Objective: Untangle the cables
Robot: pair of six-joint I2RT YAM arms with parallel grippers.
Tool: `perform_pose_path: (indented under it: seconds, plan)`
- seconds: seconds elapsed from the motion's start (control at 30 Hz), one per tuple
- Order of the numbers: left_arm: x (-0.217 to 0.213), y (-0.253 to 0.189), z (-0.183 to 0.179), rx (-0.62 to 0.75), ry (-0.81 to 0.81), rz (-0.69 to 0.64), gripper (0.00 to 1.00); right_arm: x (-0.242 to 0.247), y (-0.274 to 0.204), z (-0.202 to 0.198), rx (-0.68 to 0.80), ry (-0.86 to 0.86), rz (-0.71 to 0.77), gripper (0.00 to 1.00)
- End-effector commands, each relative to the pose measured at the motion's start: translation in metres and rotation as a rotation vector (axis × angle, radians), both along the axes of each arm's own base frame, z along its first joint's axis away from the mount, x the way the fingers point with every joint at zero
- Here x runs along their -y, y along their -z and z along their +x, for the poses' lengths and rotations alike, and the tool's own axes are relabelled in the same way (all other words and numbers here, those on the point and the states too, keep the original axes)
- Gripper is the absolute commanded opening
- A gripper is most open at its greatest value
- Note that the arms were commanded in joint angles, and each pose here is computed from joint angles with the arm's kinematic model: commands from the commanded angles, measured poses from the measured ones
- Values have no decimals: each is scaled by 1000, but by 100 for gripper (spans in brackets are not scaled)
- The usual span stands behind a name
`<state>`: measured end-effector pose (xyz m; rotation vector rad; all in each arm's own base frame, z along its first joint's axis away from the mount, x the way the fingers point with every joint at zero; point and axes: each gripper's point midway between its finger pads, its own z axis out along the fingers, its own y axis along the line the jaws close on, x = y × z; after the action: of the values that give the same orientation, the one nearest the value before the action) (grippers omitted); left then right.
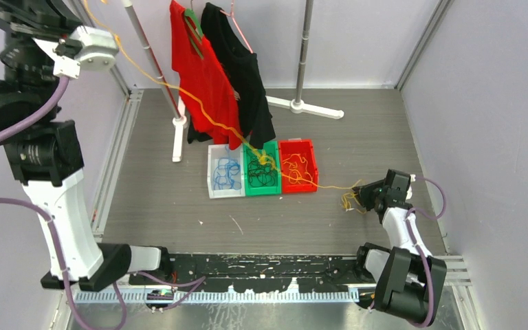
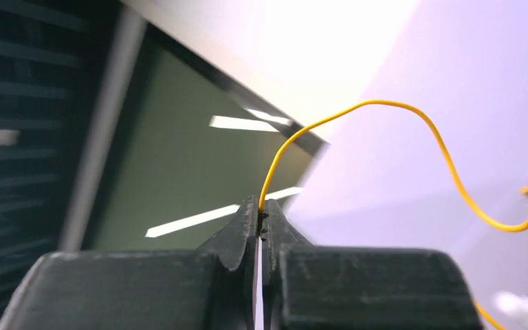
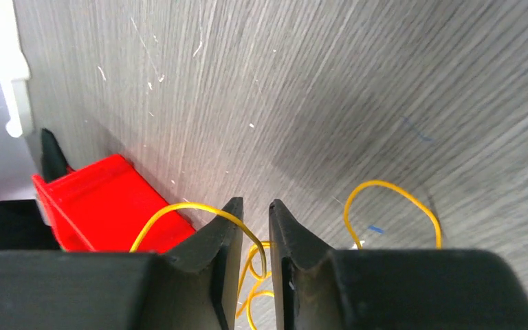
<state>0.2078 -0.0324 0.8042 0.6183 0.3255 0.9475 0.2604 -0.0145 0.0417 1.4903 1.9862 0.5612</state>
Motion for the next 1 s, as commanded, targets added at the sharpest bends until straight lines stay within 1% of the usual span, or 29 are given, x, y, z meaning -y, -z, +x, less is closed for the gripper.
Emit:
perform_pose_path:
  seconds: [0.0,0.07,0.13,0.2,0.23,0.33,0.4,0.43,0.53,0.63,0.67,0.73,0.83,0.87,0.9,0.93,0.97]
  plan:
    - [22,76,9,-343,179,1,0,8,1,-17,-57,-52,-130,27]
    - [30,131,19,-507,210,19,0,4,6,-26,-60,-72,-134,29]
    - [35,195,25,-684,218,58,0,0,7,-31,-56,-83,-130,33]
    - [35,261,24,-845,189,114,0,-6,3,-30,-38,-105,-121,38]
    - [33,289,22,-919,174,122,0,-8,1,-30,-41,-119,-121,41]
    - [20,368,5,-1145,80,205,0,-9,-11,-25,-43,-150,-136,50]
    - [5,402,-3,-1258,5,201,0,-8,-20,-21,-41,-164,-147,55]
    - [-1,411,-7,-1286,-34,232,0,-8,-23,-20,-47,-169,-152,57]
    - [-16,455,-32,-1454,-122,374,0,-10,-30,-18,-56,-192,-169,59]
    - [-27,495,-56,-1630,-154,510,1,-20,-45,-14,-29,-232,-213,60]
    - [-29,508,-60,-1680,-153,547,7,-22,-51,-13,-22,-243,-230,60]
    - [-28,537,-60,-1762,-136,568,34,-24,-66,-11,-9,-258,-295,60]
    - [-17,572,-61,-1836,-42,608,50,-35,-88,-9,29,-320,-367,58]
    - [-7,581,-66,-1863,35,620,54,-41,-93,-10,41,-350,-377,56]
    - [1,588,-75,-1901,111,636,63,-48,-97,-11,55,-378,-387,54]
    - [8,591,-80,-1924,170,656,77,-53,-101,-12,69,-400,-399,54]
    - [13,593,-89,-1964,231,669,95,-58,-105,-14,87,-427,-413,55]
